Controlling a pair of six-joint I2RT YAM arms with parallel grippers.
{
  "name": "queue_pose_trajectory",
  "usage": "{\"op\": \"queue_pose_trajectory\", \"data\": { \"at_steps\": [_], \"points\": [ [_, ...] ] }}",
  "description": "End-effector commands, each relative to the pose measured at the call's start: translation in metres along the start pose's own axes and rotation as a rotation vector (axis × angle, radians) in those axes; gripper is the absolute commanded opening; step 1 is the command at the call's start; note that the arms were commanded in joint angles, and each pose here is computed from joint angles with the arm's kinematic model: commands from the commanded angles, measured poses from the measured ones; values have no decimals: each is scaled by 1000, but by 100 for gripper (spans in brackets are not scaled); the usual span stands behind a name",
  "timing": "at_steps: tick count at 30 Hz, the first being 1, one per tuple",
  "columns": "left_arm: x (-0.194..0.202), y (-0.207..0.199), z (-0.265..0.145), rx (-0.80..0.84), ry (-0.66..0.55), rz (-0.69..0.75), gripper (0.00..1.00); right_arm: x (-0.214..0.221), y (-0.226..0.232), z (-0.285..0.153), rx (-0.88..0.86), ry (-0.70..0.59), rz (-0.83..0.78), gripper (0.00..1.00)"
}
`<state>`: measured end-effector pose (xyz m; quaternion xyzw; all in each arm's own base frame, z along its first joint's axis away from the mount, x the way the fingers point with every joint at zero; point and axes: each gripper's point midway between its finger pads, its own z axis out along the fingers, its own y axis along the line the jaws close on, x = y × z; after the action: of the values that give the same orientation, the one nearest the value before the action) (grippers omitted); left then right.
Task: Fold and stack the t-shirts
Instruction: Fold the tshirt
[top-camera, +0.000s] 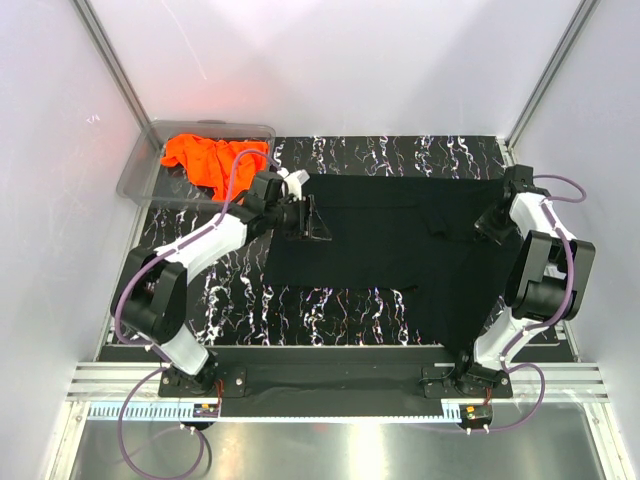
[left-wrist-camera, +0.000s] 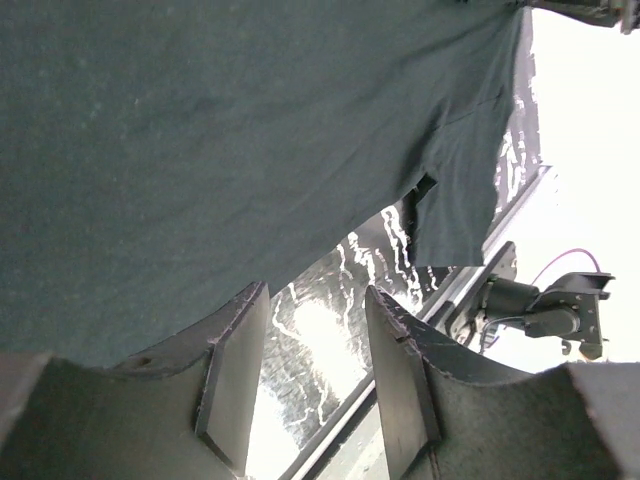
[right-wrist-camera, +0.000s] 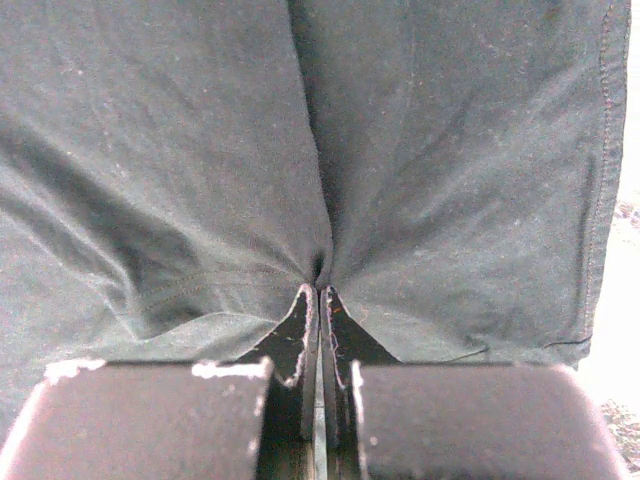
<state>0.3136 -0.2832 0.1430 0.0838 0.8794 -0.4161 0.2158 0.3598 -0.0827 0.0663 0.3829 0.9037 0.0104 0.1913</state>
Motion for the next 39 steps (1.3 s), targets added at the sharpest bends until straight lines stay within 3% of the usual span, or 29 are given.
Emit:
{"op": "queue_pose_trajectory", "data": {
  "at_steps": [1, 2, 3, 8, 9, 15, 18, 23, 28, 34, 39],
  "points": [
    [-12, -24, 6, 95, -28, 34, 49, -7, -8, -8, 32, -33, 1, 1],
    [-12, -26, 8, 102, -27, 31, 49, -5, -10, -4, 38, -18, -8, 6],
    [-12, -28, 10, 106, -23, 28, 49, -6, -10, -3, 40, -17, -20, 19],
    [-13, -25, 15, 80, -26, -2, 49, -3, -15, 1, 62, 13, -23, 33],
    [-15, -24, 17, 74, -25, -3, 48, -5, -15, -1, 68, 10, -23, 40],
    [-21, -22, 24, 63, -14, -18, 47, -3, 16, -20, -75, 20, -64, 43],
    [-23, -24, 26, 75, -13, -22, 47, 8, 43, -31, -168, 14, -128, 51],
    [-23, -23, 29, 80, -9, -30, 47, 52, 89, -33, -324, 36, -171, 53],
    [-29, -30, 29, 106, -24, -31, 47, 67, 97, -24, -380, -30, -144, 53],
    [-26, -30, 26, 104, -26, -29, 47, 69, 103, -12, -422, -54, -165, 60],
    [-22, -27, 25, 98, -21, -30, 47, 59, 112, -4, -436, -80, -162, 54]
  ]
}}
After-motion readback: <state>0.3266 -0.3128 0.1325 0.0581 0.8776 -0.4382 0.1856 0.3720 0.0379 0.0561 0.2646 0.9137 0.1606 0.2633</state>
